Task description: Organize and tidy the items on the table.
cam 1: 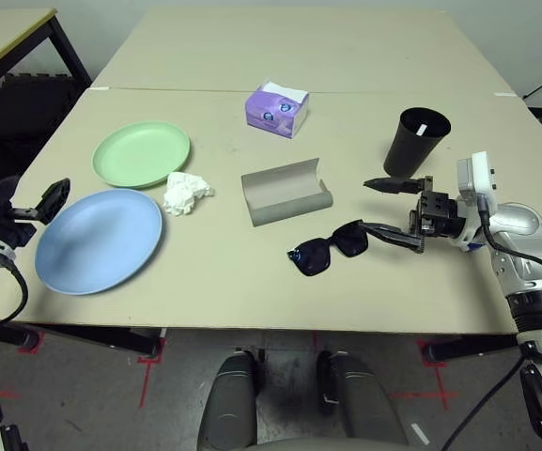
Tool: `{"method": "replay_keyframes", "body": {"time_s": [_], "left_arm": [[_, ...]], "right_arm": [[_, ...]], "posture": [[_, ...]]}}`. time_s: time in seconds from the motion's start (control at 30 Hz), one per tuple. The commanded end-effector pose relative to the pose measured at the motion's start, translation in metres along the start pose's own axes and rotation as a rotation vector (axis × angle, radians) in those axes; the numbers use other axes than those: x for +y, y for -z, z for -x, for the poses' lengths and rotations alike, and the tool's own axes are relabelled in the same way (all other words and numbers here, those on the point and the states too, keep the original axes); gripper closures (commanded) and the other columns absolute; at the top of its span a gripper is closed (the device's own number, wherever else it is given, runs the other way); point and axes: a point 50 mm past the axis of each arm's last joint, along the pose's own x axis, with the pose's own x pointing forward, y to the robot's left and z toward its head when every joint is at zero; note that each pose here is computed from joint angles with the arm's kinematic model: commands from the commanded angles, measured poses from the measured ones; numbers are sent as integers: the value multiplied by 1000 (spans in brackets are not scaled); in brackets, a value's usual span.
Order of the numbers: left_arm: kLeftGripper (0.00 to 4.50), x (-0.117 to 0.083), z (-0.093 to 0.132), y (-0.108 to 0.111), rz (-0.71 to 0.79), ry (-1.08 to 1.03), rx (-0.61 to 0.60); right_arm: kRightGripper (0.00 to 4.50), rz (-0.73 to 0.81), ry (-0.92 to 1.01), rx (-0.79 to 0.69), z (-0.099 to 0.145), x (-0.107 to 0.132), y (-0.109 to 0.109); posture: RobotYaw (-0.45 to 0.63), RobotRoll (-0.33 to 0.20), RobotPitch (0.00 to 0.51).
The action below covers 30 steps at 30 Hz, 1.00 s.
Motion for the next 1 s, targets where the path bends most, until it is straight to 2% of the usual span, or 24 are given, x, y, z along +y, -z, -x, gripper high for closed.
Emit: {"method": "replay_keyframes", "body": {"time_s": [0.03, 0.43, 0.7, 1.0], "left_arm": [[0, 1, 0, 5, 21, 18, 113], [0, 8, 1, 9, 6, 63, 307], [0, 26, 2, 13, 10, -4, 362], [0, 32, 4, 19, 125, -42, 389]], "right_arm": [[75, -9, -18, 5, -1, 5, 1], [75, 4, -34, 13, 0, 7, -1], [75, 1, -38, 8, -1, 9, -3], [75, 1, -38, 7, -1, 12, -5]], "posture": [[20, 0, 150], [9, 0, 156], [2, 0, 160], [-6, 0, 164]]}}
